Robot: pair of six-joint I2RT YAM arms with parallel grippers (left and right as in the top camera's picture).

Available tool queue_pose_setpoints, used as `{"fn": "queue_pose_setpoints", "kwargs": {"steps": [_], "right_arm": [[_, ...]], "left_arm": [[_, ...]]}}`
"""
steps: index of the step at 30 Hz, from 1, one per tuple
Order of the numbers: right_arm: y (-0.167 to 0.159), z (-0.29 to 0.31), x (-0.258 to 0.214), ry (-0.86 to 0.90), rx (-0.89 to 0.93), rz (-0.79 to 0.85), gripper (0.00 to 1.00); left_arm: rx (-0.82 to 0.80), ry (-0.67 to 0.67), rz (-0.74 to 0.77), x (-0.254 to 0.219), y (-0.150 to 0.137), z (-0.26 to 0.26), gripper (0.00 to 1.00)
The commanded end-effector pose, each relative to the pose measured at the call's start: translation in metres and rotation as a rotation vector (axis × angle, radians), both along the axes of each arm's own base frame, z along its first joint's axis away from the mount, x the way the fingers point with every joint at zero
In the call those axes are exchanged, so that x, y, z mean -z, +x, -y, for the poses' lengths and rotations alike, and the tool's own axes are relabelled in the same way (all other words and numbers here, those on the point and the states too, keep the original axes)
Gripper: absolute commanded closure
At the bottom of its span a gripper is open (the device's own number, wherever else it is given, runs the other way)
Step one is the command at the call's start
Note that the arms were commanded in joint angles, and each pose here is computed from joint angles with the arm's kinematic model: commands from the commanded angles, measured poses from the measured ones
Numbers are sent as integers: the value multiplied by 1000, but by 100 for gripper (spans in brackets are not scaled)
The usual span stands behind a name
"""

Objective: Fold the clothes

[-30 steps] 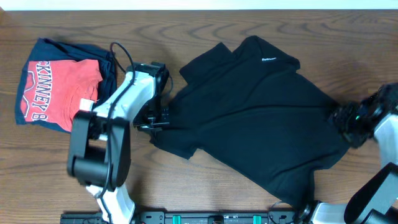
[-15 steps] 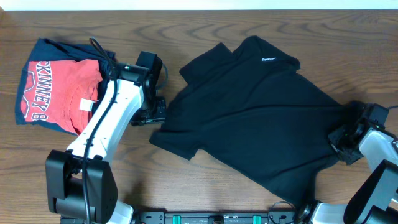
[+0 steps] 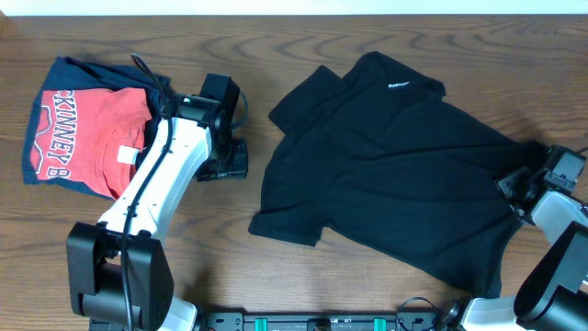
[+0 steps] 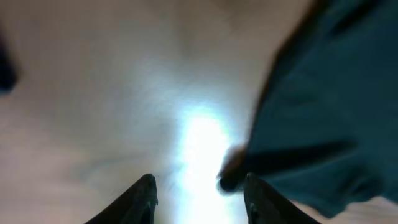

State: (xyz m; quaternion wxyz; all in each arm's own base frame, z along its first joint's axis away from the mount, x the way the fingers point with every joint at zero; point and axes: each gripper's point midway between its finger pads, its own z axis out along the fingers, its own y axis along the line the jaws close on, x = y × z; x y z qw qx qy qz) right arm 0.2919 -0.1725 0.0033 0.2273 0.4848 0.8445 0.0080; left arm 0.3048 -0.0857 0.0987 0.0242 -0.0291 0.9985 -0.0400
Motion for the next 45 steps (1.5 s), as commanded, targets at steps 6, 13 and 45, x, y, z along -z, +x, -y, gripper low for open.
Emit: {"fn": "queue_pose_setpoints", "kwargs": {"steps": [6, 13, 45], "right_arm": [[26, -48, -93, 140, -237, 240, 36], [4, -86, -129, 182, -323, 280, 30], [18, -62, -90, -36, -336, 228, 26]], "left_arm": [[280, -249, 282, -16, 57, 74, 52], [393, -281, 407, 17, 98, 124, 52], [-248, 12, 77, 154, 102, -33, 92]]}}
